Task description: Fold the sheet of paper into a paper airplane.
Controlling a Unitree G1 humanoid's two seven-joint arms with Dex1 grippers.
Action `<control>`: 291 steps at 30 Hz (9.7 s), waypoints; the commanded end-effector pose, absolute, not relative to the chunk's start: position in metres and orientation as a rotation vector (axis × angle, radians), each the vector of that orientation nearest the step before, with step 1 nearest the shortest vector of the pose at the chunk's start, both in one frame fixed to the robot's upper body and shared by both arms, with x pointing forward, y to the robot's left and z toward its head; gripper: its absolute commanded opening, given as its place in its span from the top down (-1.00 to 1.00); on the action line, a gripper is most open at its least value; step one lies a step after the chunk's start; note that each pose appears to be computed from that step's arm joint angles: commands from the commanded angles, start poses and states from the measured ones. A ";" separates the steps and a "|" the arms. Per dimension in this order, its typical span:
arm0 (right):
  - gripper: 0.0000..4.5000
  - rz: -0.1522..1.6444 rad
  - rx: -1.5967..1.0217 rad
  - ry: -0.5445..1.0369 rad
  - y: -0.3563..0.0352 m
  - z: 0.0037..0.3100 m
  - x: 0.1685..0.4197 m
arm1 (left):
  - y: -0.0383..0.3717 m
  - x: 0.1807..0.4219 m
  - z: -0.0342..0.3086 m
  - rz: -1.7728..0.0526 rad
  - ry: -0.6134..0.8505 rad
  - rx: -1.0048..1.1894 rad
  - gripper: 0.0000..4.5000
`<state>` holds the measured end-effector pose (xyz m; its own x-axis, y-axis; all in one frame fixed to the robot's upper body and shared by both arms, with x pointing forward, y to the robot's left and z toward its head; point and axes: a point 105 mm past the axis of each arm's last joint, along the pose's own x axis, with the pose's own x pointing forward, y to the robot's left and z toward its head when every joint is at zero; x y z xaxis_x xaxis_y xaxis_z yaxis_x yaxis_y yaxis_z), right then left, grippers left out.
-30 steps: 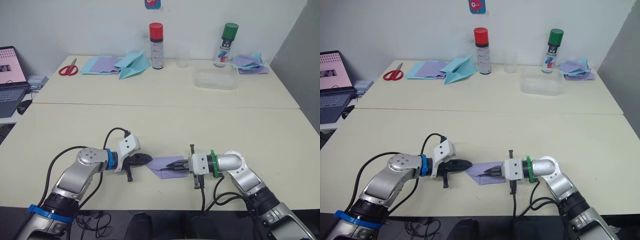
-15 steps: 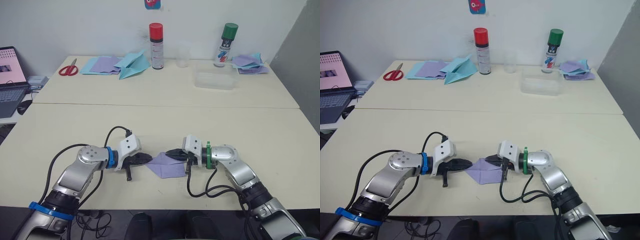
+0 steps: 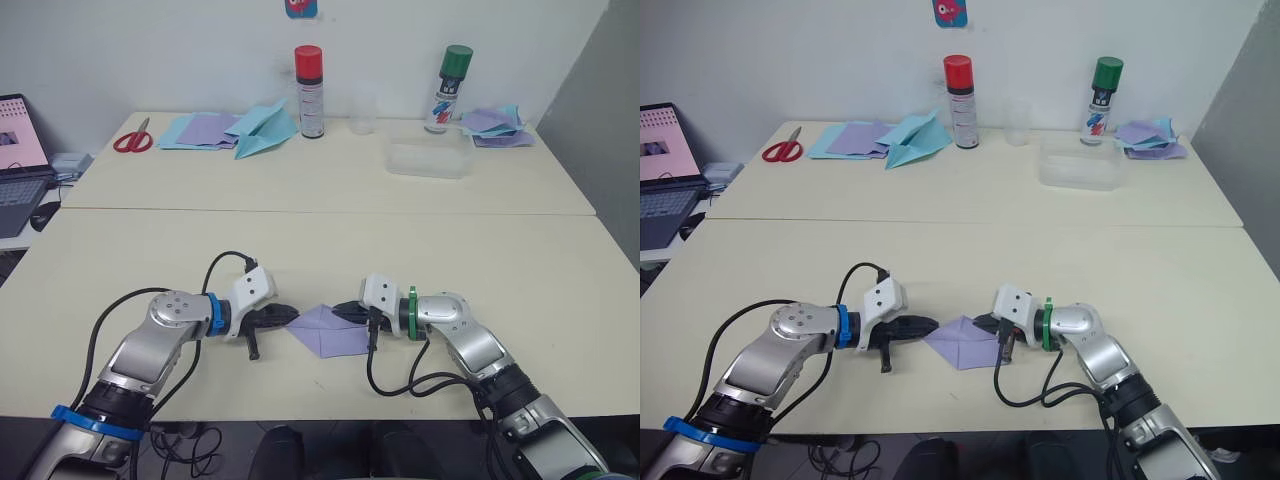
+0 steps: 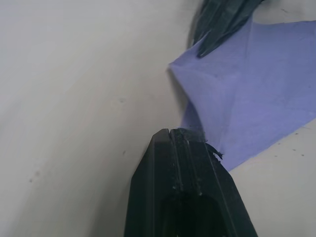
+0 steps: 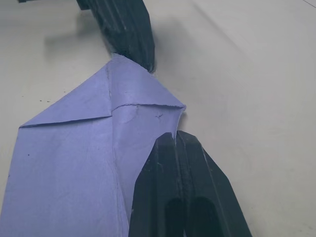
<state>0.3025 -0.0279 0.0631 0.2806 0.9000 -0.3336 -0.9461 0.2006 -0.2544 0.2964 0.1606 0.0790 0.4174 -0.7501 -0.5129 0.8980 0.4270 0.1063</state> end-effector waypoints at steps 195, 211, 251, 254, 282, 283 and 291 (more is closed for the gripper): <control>0.22 1.267 -0.037 0.423 -0.041 0.081 0.285 | 0.155 0.261 0.035 -1.061 0.466 0.381 1.00; 0.99 1.223 -0.019 0.172 -0.040 0.138 0.316 | 0.224 0.266 0.142 -0.943 0.331 0.212 1.00; -0.36 1.265 -0.554 -0.362 -0.046 0.146 0.282 | 0.139 0.290 0.088 -0.885 0.277 0.289 1.00; -0.36 1.256 -0.538 -0.312 -0.048 0.142 0.280 | 0.138 0.286 0.076 -0.901 0.324 0.311 1.00; 0.05 1.224 -0.266 -0.132 -0.033 0.144 0.304 | 0.142 0.259 0.078 -1.013 0.358 0.248 1.00; 0.20 1.205 -0.261 -0.120 -0.030 0.144 0.309 | 0.145 0.260 0.078 -1.008 0.364 0.253 1.00; 0.98 1.292 -0.367 0.045 -0.011 0.106 0.306 | 0.154 0.264 0.096 -0.976 0.331 0.210 1.00</control>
